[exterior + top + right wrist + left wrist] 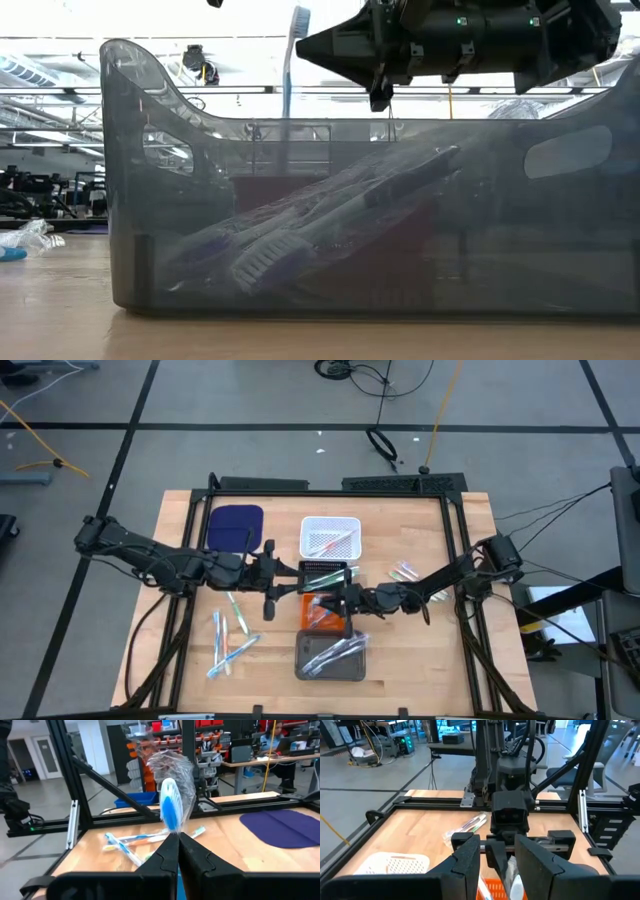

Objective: Pick & Place Toothbrushes
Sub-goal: Put the blue toothbrush into the orange basket

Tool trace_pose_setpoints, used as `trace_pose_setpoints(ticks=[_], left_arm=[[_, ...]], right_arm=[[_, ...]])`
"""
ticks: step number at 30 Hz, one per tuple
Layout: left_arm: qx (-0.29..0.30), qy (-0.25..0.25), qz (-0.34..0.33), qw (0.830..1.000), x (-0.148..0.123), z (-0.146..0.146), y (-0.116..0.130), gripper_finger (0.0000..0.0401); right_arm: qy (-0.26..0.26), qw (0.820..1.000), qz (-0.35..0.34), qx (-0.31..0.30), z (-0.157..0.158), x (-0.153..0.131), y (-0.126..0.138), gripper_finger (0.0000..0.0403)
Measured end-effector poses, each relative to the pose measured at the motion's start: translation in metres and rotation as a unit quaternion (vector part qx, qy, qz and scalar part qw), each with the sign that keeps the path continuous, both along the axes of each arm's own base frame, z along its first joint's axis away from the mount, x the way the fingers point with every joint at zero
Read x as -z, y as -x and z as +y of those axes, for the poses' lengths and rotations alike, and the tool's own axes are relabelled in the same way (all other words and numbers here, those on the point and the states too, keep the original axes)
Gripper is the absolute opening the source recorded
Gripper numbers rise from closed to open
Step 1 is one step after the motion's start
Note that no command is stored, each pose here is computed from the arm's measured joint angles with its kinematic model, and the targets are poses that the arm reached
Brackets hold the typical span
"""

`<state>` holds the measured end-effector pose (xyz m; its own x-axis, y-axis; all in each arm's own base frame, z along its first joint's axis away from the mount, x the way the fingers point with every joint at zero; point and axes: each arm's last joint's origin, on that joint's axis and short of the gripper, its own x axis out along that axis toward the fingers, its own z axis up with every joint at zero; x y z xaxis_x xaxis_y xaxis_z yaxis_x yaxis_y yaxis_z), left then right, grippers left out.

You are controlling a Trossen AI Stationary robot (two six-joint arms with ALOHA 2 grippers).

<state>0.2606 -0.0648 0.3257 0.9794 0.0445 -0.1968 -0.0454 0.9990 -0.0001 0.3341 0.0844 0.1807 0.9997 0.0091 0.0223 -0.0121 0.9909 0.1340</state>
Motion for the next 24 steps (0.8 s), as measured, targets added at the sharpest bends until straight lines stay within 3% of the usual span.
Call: trace_pose_setpoints(ticks=[19, 24], left_arm=[[0.0, -0.002, 0.003, 1.0, 0.0006, 0.0002, 0.0001, 0.012], [0.0, -0.001, 0.003, 1.0, 0.0006, 0.0002, 0.0001, 0.012]], right_arm=[[-0.007, 1.0, 0.008, -0.01, 0.0056, 0.0016, 0.0013, 0.0], [-0.003, 1.0, 0.021, -0.01, 0.0056, 0.0042, 0.0013, 0.0024]])
